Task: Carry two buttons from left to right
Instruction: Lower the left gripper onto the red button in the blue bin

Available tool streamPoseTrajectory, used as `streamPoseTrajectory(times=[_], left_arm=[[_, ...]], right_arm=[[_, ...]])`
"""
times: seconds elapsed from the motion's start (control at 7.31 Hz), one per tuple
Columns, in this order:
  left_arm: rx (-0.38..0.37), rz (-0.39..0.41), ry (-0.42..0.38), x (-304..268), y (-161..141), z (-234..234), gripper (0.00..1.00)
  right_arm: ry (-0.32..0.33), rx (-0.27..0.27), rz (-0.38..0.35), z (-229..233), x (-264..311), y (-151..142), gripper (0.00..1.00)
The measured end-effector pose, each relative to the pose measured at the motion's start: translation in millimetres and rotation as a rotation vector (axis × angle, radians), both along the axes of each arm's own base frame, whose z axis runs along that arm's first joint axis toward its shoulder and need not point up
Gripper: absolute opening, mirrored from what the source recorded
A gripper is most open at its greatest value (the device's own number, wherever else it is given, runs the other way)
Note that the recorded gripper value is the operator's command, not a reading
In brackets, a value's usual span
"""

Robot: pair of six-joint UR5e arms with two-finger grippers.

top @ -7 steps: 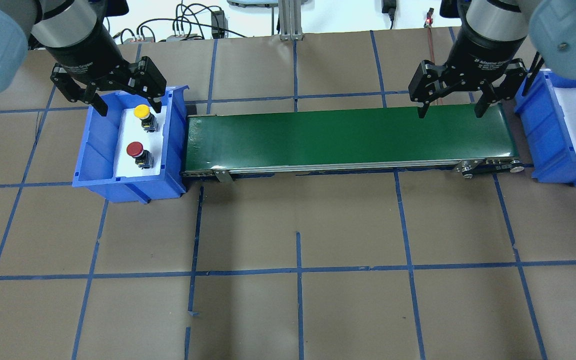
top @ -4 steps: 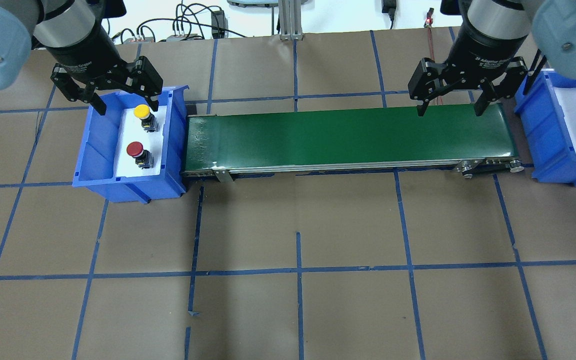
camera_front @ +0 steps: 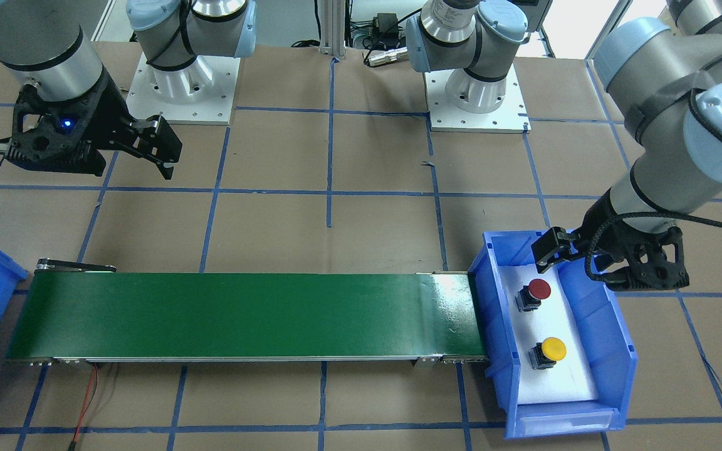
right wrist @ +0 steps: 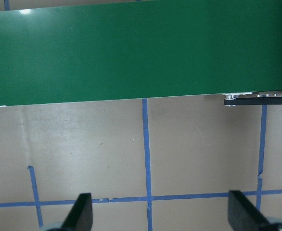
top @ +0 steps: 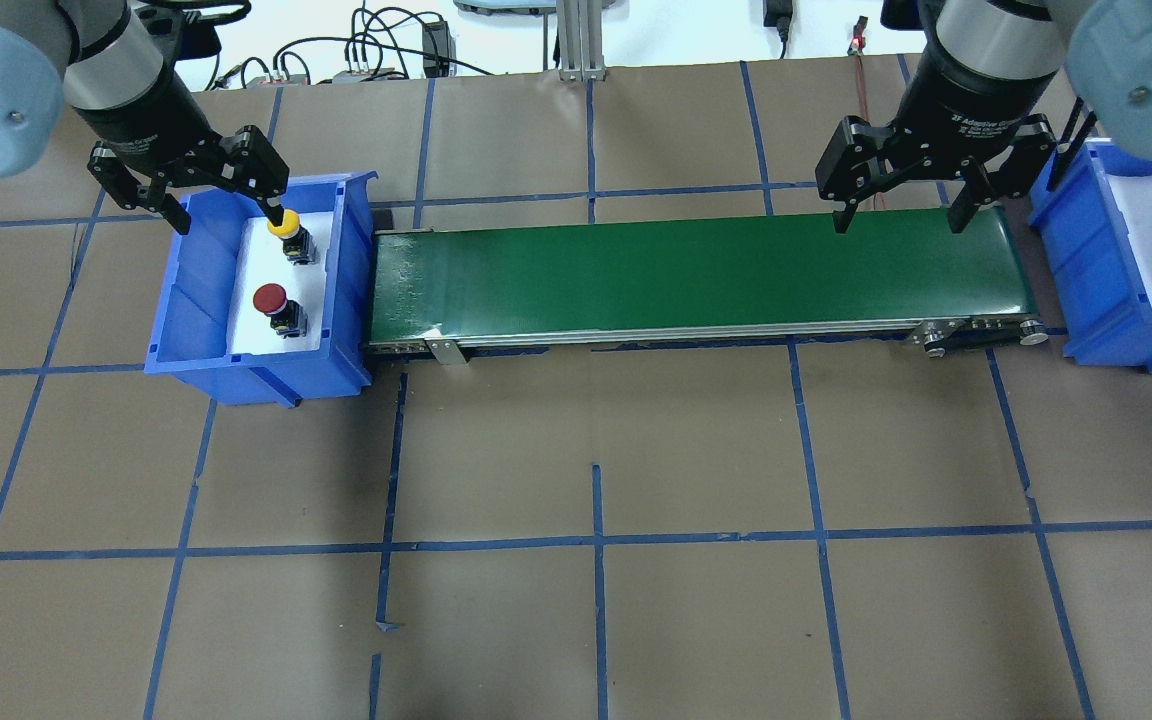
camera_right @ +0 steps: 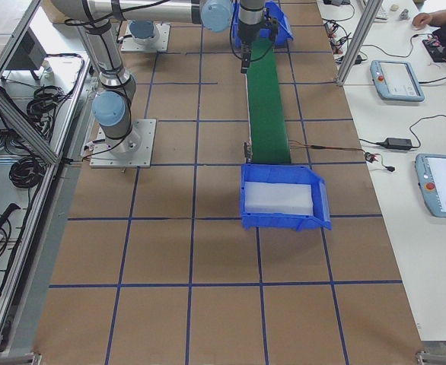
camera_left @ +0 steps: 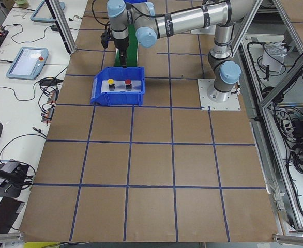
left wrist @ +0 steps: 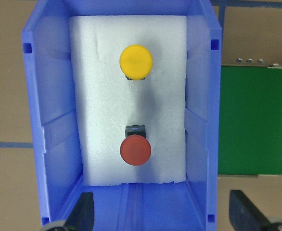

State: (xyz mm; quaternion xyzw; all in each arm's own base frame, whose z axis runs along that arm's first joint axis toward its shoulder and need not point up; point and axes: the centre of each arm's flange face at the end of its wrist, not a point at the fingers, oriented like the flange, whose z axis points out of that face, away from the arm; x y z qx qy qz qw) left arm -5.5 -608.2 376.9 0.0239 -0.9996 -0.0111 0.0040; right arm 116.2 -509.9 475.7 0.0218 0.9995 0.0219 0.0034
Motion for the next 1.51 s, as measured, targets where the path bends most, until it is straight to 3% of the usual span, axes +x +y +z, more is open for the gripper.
streamPoseTrajectory(times=[0.41,1.09,1.23,1.51], left_arm=[[0.028,0.034,0.009,29,6,-56,0.99],[0.006,-0.005,0.011,17,8,-117,0.98],[0.009,-0.009,0.013,15,7,-120,0.92],[0.022,-0.005,0.017,13,6,-129,0.68]], right_arm=[[0.0,0.003,0.0,0,0,0,1.0],[0.001,0.009,0.004,-1,-1,0,1.0],[0.001,0.008,0.005,-1,-1,0,1.0],[0.001,0.006,0.005,-1,-2,-1,1.0]])
